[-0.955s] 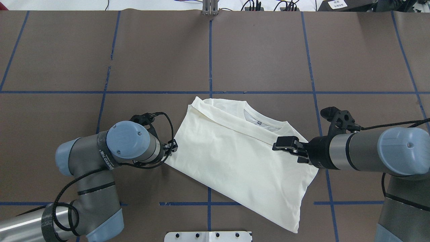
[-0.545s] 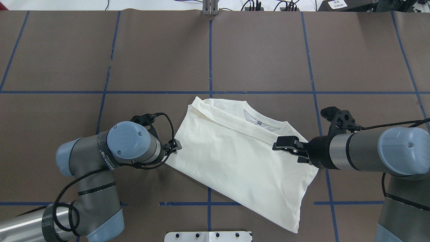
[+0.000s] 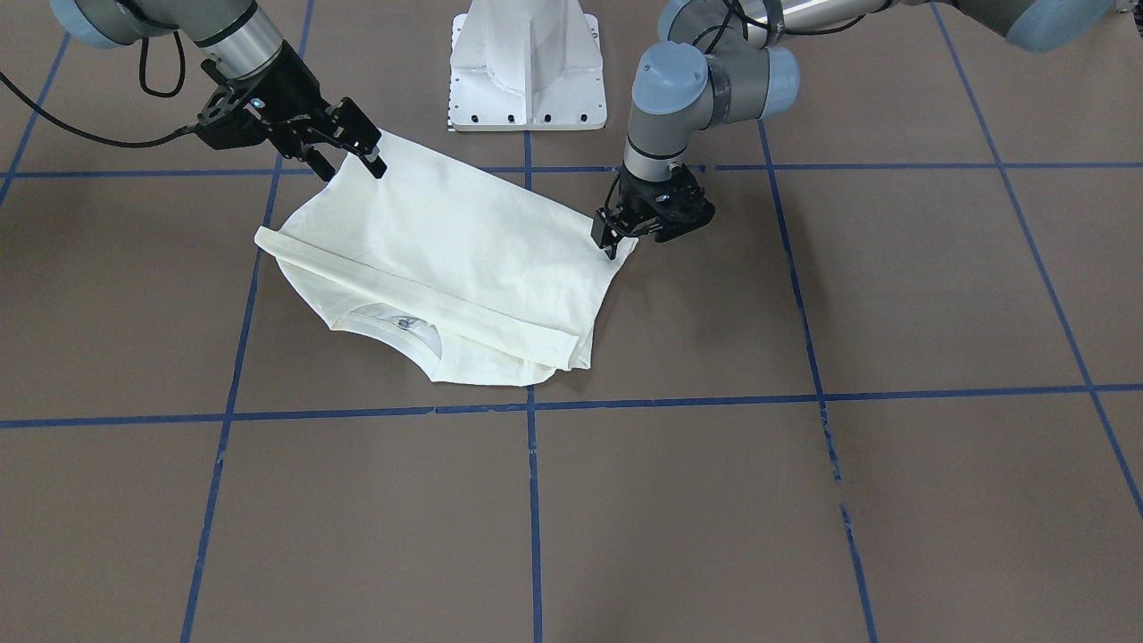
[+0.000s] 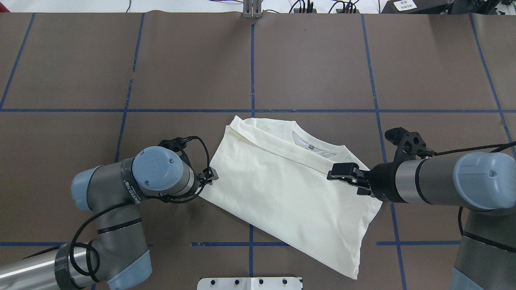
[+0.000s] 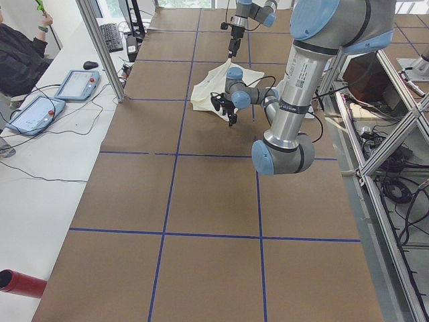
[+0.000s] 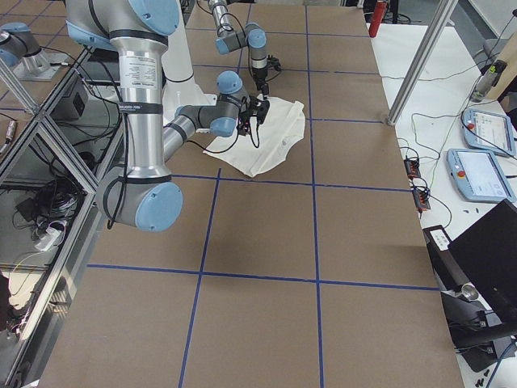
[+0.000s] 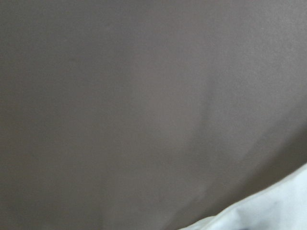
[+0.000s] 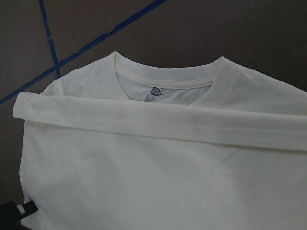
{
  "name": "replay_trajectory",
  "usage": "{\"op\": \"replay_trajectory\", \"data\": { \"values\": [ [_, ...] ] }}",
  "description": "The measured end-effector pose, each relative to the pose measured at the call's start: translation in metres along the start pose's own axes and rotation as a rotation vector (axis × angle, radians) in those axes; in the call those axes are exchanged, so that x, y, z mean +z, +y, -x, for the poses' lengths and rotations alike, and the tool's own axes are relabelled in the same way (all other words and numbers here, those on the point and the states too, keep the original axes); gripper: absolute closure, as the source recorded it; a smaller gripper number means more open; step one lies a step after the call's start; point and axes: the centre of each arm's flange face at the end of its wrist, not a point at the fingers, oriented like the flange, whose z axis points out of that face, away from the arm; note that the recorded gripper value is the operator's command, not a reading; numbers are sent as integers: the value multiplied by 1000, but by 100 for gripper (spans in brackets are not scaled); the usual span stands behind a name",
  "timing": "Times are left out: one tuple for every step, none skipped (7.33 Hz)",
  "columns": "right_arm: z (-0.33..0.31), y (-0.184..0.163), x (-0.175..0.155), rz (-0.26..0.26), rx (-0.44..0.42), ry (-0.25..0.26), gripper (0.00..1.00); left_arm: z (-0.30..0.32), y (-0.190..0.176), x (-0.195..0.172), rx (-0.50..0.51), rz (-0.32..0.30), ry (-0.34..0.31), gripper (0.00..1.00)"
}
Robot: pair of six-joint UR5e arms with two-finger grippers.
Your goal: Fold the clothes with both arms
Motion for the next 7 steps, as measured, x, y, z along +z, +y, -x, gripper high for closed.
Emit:
{"op": "replay_trajectory", "data": {
  "values": [
    [0,-1,0,-1,1,0,0,-1,1,-3,0,1,4,79],
    [0,-1,0,-1,1,0,0,-2,1,-5,0,2,8,84],
    [-1,-1,-1,-1,2,1,0,-3,2,-6,1,3,10,94],
    [-1,-2,-1,0,2,2,0,-3,2,-6,2,4,10,100],
    [-1,-2,-1,0,2,2,0,-3,3,-6,2,4,11,100],
    [-2,-2,-1,-1,3,3,0,-4,3,-7,2,4,13,100],
    [-2,-2,-1,-1,3,4,0,-4,1,-10,2,3,17,100]
  ]
}}
